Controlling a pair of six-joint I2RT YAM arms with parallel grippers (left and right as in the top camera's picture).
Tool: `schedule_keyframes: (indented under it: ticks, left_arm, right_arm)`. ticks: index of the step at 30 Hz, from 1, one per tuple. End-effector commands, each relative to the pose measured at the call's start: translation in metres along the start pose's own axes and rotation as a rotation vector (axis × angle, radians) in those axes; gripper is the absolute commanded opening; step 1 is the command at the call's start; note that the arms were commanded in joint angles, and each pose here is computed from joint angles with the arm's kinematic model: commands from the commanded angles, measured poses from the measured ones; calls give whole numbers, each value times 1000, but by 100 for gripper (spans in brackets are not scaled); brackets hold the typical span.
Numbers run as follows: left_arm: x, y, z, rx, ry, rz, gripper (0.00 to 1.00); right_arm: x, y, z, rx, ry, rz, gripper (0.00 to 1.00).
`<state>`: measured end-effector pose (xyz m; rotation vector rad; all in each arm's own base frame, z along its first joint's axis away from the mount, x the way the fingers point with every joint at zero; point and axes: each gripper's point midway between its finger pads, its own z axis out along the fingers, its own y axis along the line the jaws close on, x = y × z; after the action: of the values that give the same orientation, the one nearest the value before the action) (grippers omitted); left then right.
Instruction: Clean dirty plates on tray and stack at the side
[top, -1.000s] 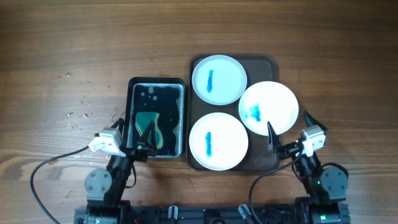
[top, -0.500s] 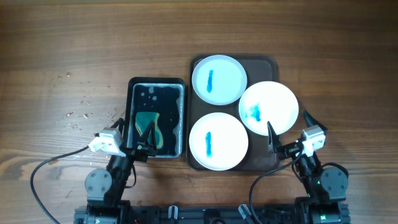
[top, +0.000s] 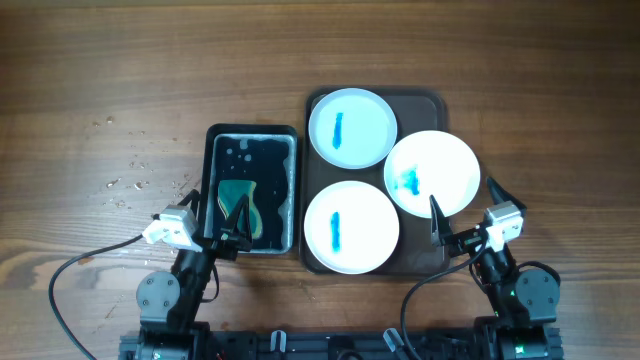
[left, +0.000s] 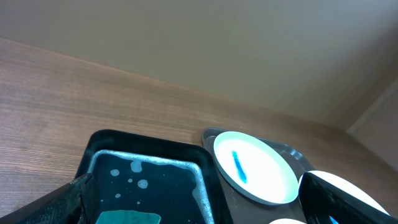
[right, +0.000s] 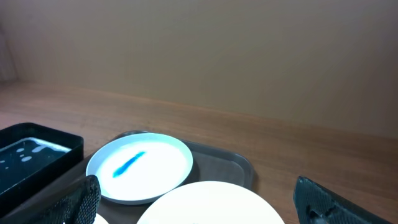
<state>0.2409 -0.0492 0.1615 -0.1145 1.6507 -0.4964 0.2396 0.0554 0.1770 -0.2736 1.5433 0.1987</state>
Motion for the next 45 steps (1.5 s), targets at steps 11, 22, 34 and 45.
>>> schedule_keyframes:
  ticks: [11,22,34,45]
  left_arm:
    - [-5,-14,-1,75,-18,25,100]
    - [-74,-49,-16,131,-76,-51,100]
    - [-111,-92,-4,38,508,-272,100]
    - [-120,-93,17,12,586,-281,100]
  right_arm:
    - [-18,17,-2,-97,-71,-14,100]
    - [-145,57,-37,-333,-252,-57,100]
    - [-179,57,30,-460,320,248,100]
    - [-112,59,78,-494,738,576,100]
